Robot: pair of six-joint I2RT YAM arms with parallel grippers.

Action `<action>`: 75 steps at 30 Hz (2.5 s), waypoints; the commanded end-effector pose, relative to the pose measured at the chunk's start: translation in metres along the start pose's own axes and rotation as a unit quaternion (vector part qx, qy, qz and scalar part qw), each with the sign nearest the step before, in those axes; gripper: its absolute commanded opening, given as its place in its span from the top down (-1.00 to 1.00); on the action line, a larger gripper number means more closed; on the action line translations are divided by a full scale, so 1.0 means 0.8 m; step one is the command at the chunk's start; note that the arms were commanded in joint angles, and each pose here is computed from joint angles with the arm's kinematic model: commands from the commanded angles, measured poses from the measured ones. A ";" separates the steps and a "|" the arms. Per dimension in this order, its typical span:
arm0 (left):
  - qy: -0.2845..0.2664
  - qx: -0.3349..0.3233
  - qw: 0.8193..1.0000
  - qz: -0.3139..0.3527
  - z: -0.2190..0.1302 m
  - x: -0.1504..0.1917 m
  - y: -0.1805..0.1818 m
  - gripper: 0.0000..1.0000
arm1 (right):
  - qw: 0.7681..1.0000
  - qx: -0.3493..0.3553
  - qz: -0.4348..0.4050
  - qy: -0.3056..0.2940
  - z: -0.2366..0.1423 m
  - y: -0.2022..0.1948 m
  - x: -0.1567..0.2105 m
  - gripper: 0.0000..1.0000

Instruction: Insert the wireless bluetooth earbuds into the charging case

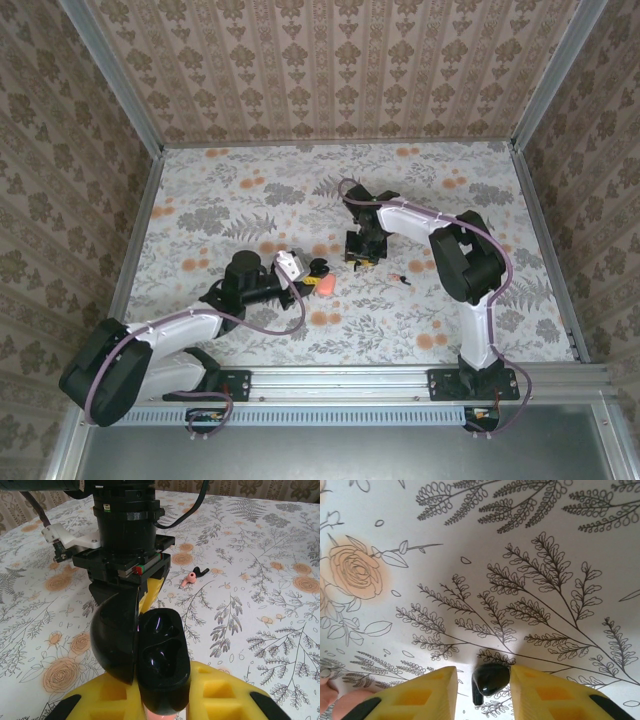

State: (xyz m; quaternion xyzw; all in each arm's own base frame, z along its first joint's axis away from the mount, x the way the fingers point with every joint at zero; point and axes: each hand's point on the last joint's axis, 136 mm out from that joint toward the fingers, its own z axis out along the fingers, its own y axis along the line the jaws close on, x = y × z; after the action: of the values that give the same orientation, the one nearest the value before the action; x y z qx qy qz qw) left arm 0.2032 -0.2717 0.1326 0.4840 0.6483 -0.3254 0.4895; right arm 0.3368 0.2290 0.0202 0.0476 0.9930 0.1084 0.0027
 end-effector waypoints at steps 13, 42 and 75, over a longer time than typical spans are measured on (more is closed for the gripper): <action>-0.014 0.002 1.000 0.010 -0.002 -0.017 0.006 0.81 | 0.998 0.055 -0.011 0.023 0.016 -0.017 0.009 0.45; -0.012 -0.039 0.998 -0.040 0.052 0.007 0.041 0.81 | 0.965 -0.106 -0.012 -0.238 -0.039 0.003 -0.026 0.58; -0.028 -0.022 0.997 -0.063 0.083 0.005 0.042 0.83 | 0.831 -0.300 -0.181 -0.433 -0.165 0.083 0.038 0.60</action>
State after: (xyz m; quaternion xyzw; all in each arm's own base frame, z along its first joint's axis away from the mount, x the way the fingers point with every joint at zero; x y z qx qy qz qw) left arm 0.2544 -0.3091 0.0942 0.4268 0.6870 -0.3330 0.4847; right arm 0.3162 0.2616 0.1537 -0.0637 0.8168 0.3613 0.4453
